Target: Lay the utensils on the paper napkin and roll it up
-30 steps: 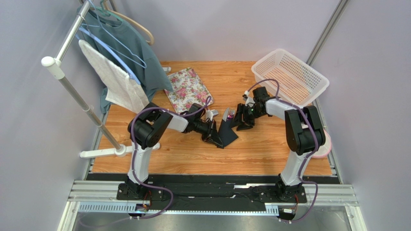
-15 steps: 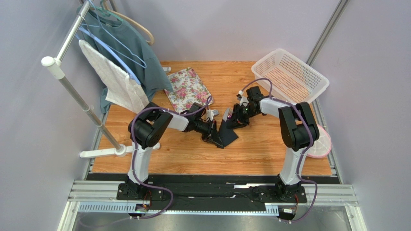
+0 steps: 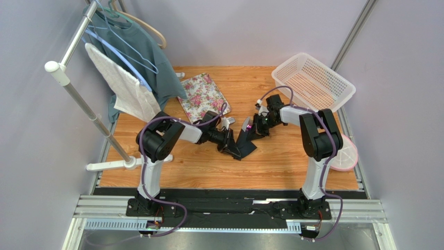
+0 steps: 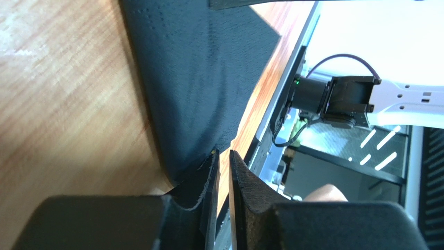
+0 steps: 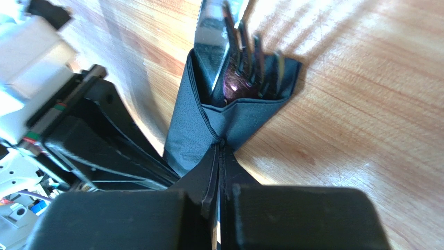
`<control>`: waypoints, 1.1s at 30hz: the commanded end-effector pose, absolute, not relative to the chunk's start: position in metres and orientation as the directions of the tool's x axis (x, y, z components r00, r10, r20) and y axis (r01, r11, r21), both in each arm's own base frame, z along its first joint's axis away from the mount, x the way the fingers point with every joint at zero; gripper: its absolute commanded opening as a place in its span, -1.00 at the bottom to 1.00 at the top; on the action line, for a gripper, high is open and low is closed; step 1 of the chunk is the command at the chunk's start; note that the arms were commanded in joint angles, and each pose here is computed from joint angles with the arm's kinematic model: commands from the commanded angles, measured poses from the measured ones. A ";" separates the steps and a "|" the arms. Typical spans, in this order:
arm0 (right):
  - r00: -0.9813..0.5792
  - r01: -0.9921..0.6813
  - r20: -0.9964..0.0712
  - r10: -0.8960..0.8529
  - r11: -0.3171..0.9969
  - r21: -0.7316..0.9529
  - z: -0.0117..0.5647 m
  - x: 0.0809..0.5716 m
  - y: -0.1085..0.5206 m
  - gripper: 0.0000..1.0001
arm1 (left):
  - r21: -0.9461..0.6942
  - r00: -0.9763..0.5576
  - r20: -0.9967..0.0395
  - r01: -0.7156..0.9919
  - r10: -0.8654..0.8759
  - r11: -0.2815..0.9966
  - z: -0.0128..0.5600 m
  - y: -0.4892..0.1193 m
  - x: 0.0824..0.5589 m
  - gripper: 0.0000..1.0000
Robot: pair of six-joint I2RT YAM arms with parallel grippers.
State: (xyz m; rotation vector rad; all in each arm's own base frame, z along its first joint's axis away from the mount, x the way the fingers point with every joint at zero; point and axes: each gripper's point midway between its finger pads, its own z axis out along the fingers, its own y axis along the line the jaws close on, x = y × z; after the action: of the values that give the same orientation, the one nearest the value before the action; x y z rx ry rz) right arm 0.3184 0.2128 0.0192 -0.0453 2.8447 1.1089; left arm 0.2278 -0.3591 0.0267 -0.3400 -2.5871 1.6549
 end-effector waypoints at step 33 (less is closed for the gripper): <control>-0.989 -0.108 -0.147 -0.027 0.809 0.578 0.017 0.348 0.193 -0.47 | -0.845 -0.985 0.002 0.090 0.172 0.527 -0.026 -0.349 0.224 -1.00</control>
State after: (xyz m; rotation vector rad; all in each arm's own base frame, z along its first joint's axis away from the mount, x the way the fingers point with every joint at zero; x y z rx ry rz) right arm 0.3235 0.2112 0.0180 -0.0800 2.8982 1.0905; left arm 0.2303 -0.3660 0.0190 -0.3307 -2.5740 1.6624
